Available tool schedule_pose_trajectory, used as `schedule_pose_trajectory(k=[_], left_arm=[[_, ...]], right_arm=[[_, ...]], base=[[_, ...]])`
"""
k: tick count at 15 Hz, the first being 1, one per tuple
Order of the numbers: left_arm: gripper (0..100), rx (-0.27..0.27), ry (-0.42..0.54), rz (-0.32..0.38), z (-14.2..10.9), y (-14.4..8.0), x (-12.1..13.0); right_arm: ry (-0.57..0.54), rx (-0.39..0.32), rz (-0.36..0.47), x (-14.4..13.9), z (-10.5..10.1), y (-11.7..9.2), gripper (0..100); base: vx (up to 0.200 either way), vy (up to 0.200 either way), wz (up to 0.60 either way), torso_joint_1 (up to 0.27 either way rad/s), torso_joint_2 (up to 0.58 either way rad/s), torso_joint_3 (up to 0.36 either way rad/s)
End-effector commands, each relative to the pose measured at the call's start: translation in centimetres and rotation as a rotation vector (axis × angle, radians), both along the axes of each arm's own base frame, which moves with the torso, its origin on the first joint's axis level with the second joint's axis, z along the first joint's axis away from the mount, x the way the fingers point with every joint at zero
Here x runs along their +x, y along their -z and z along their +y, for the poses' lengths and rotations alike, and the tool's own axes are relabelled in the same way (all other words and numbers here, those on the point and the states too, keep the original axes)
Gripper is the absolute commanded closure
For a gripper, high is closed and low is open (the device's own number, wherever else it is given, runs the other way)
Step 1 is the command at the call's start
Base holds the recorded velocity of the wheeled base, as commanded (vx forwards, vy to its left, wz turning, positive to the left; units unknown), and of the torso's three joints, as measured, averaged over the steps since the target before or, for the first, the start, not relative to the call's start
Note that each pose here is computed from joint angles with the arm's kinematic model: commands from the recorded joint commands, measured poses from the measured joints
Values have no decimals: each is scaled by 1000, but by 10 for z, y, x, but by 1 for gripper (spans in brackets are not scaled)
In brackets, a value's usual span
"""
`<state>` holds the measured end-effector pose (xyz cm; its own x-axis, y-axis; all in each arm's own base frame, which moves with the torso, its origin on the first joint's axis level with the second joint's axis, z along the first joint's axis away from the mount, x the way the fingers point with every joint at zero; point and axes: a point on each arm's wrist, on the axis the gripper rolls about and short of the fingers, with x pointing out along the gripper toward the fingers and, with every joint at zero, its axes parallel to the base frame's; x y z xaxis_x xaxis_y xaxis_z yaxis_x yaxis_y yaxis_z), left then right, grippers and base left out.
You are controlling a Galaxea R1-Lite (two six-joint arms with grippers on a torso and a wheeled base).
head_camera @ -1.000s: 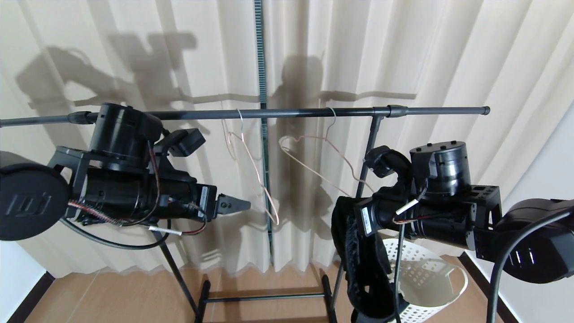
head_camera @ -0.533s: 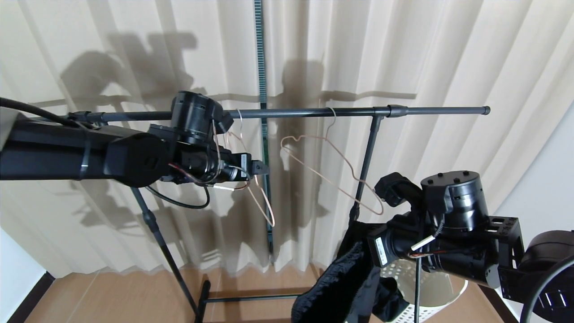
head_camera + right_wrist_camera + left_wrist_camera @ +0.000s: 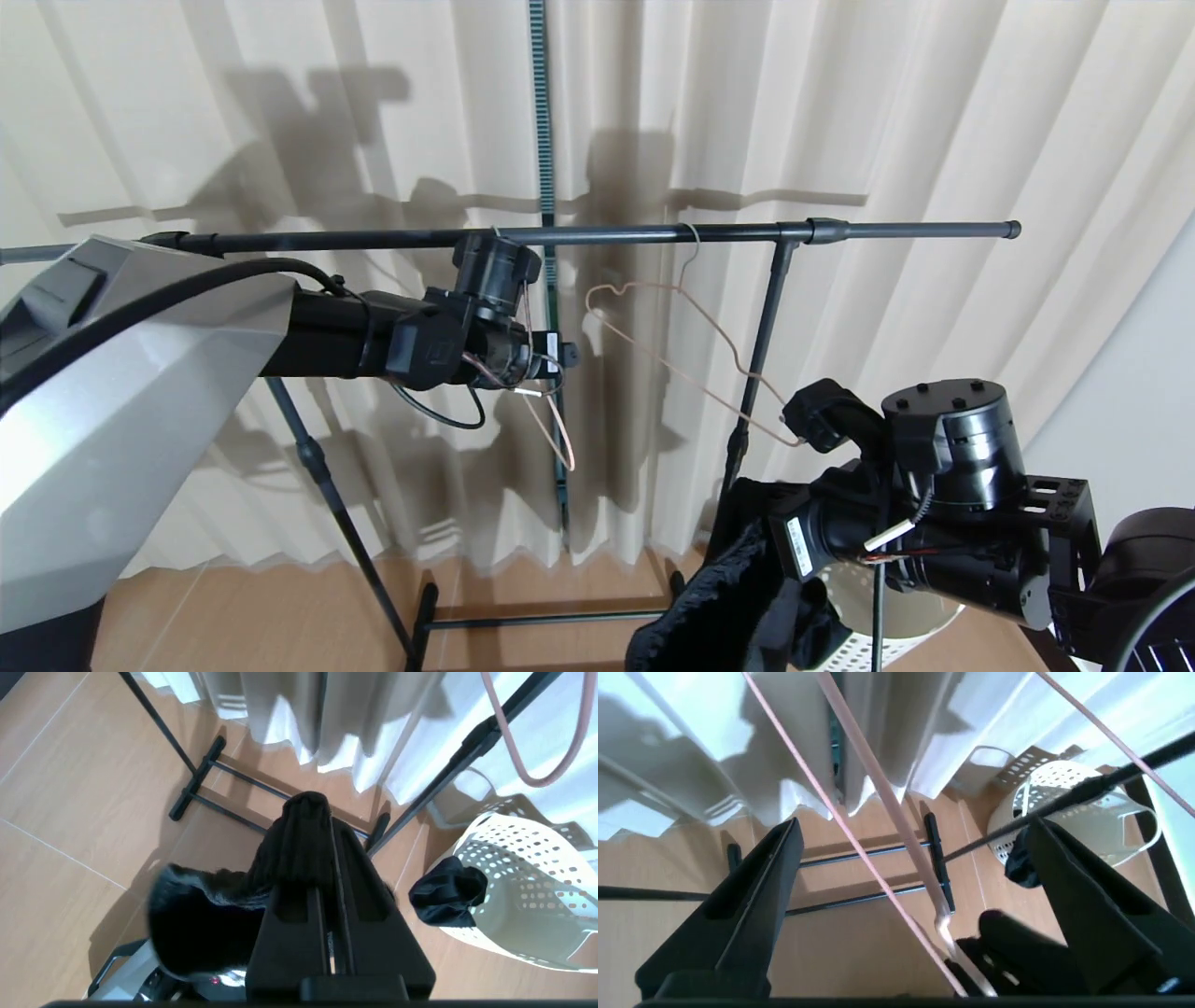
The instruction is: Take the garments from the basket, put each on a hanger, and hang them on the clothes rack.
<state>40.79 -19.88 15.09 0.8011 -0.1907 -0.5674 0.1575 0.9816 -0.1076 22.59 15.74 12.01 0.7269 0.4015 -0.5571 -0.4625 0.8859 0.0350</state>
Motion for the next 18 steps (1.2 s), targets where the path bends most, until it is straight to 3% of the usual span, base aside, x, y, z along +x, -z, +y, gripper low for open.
schedule_pose_trajectory(k=[1, 9, 18], left_arm=[[0, 17, -8, 21, -3, 14, 5], [0, 63, -115, 11, 7, 10, -3], [0, 80, -161, 22, 26, 3, -18]], right_arm=[[-1, -2, 4, 1, 1, 1, 100], [-1, -4, 6, 2, 2, 2, 100], [-2, -7, 8, 7, 5, 4, 100]], base=[[0, 0, 0, 0, 0, 0], [0, 0, 0, 0, 0, 0], [0, 0, 0, 0, 0, 0]])
